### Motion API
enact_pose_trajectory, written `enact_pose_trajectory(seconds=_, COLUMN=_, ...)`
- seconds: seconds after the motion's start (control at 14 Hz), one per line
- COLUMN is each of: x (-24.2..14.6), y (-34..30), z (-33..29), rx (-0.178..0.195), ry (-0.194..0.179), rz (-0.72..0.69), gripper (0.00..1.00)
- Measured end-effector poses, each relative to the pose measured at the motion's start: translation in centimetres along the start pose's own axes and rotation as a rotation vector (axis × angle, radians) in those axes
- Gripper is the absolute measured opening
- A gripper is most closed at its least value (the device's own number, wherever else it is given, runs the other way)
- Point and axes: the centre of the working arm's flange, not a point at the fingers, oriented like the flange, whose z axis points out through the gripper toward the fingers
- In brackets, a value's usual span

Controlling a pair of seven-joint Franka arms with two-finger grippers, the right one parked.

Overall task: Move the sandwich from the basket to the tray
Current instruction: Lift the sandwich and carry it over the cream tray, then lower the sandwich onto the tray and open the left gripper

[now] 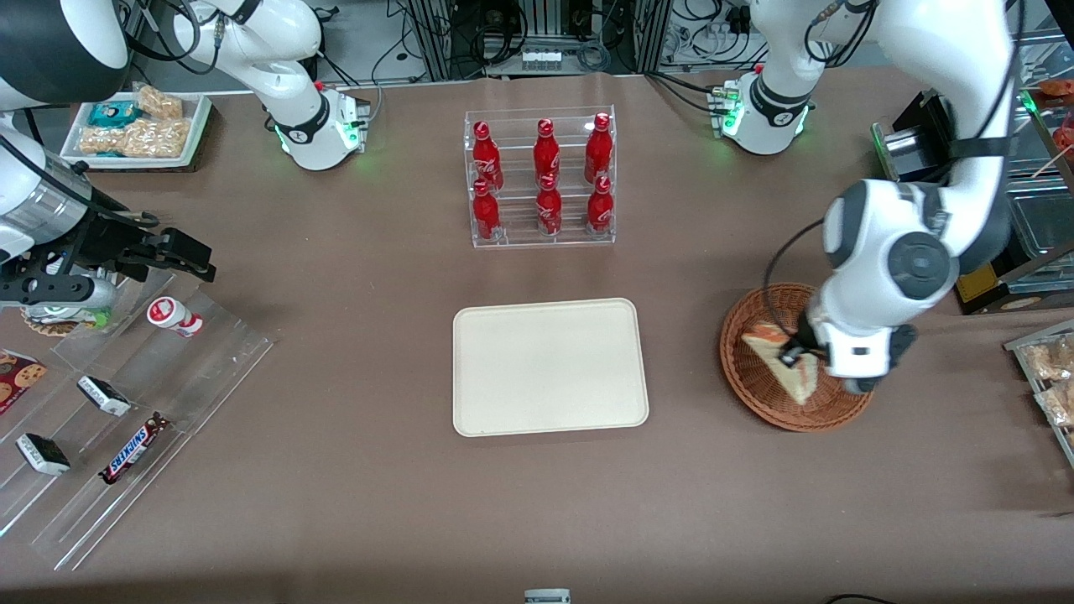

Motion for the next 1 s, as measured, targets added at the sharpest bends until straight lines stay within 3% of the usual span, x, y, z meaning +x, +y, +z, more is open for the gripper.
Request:
enact_pose_trajectory(seconds=0.5, x=-15.7, y=16.0, z=5.1, rx=-0.061, ry=0.034, rz=0.369, gripper=0.15)
enact_pose_trajectory(seconds=0.79, x=-22.3, y=20.1, z=7.5, rx=-0.138, ry=0.070, rz=0.476, gripper=0.15)
enact_pose_trajectory(seconds=1.0, x=-25.6, y=21.6, z=9.4, rx=-0.147, ry=0.070, rz=0.492, gripper=0.15)
